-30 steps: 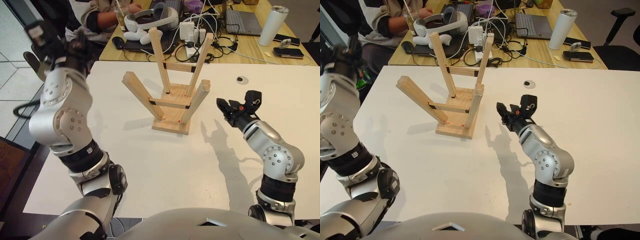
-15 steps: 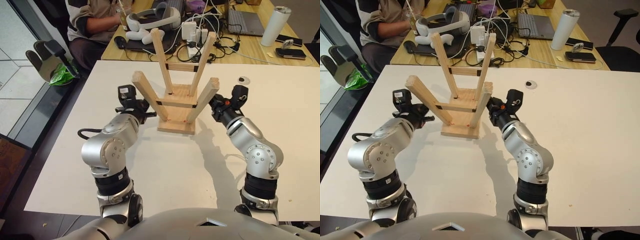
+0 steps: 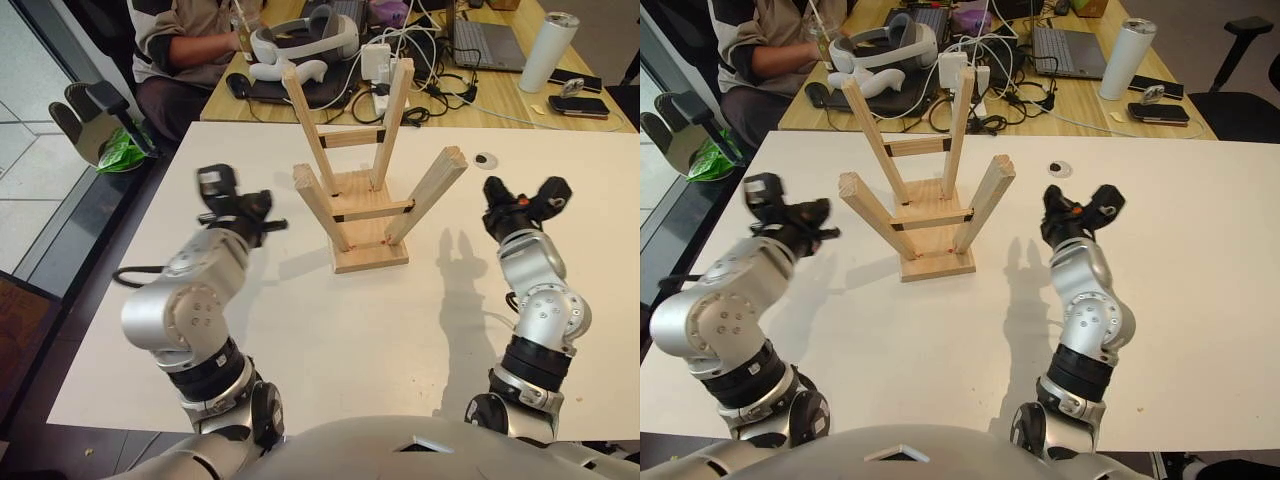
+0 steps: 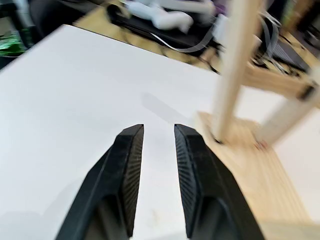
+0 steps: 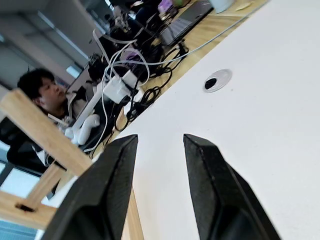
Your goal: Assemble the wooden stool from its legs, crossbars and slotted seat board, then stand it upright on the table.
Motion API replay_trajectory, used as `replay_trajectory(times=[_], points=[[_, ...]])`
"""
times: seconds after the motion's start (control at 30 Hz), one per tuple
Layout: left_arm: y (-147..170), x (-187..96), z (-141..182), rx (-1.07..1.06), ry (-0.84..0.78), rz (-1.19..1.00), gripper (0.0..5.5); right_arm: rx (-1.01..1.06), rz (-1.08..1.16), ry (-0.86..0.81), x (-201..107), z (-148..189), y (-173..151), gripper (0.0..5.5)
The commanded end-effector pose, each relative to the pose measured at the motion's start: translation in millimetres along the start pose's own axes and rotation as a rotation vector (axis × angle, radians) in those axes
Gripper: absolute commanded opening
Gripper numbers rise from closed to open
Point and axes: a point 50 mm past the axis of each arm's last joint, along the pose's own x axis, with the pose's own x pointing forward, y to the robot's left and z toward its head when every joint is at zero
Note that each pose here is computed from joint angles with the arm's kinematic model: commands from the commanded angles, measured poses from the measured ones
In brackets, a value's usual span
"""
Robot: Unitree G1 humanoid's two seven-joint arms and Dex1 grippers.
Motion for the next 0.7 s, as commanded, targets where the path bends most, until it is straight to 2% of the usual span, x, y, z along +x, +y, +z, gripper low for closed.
replay_trajectory(times=[0.03, 0.13, 0.2, 0.23, 0.27, 0.33, 0.37, 0.4, 0.47, 0.57, 0.63, 0.7], points=[[25.0, 7.6, 12.1, -0.118, -0.066, 0.174, 1.16, 0.054, -0.052, -0.083, 15.5, 30.2, -9.3, 1.74], [18.7, 11.2, 18.9, -0.177, -0.111, 0.214, 1.16, -0.016, -0.058, -0.008, 30.0, 22.7, -2.1, 1.74], [-13.3, 11.3, 14.7, -0.202, -0.084, 0.114, 1.16, -0.089, 0.084, 0.165, 27.0, -7.6, 20.6, 1.74], [-39.7, 8.5, 5.6, -0.193, -0.017, -0.003, 1.16, -0.135, 0.192, 0.284, 19.7, -26.8, 34.2, 1.74], [-84.5, -3.6, -15.0, -0.156, 0.137, -0.244, 1.16, -0.144, 0.347, 0.416, 5.2, -46.5, 51.4, 1.74], [-149.9, -48.3, -44.2, -0.058, 0.34, -0.68, 1.16, -0.143, 0.644, 0.6, -28.1, -67.1, 80.0, 1.74], [-168.1, -67.3, -50.8, -0.025, 0.379, -0.817, 1.16, -0.138, 0.752, 0.638, -40.2, -69.7, 89.8, 1.74], [-175.7, -75.1, -53.3, -0.014, 0.392, -0.86, 1.16, -0.149, 0.799, 0.648, -44.7, -70.0, 94.6, 1.74], [-174.0, -70.9, -54.3, -0.005, 0.397, -0.813, 1.16, -0.192, 0.785, 0.628, -41.0, -68.3, 94.6, 1.74], [-144.9, -45.7, -49.0, -0.021, 0.354, -0.598, 1.16, -0.258, 0.615, 0.52, -24.3, -58.5, 75.7, 1.74], [-105.2, -23.8, -31.1, -0.175, 0.212, -0.337, 1.16, -0.119, 0.372, 0.302, -1.5, -30.7, 51.8, 1.74], [-68.4, -15.0, -16.1, -0.419, 0.071, -0.146, 1.16, 0.13, 0.202, 0.137, 8.0, -5.3, 29.2, 1.74]])
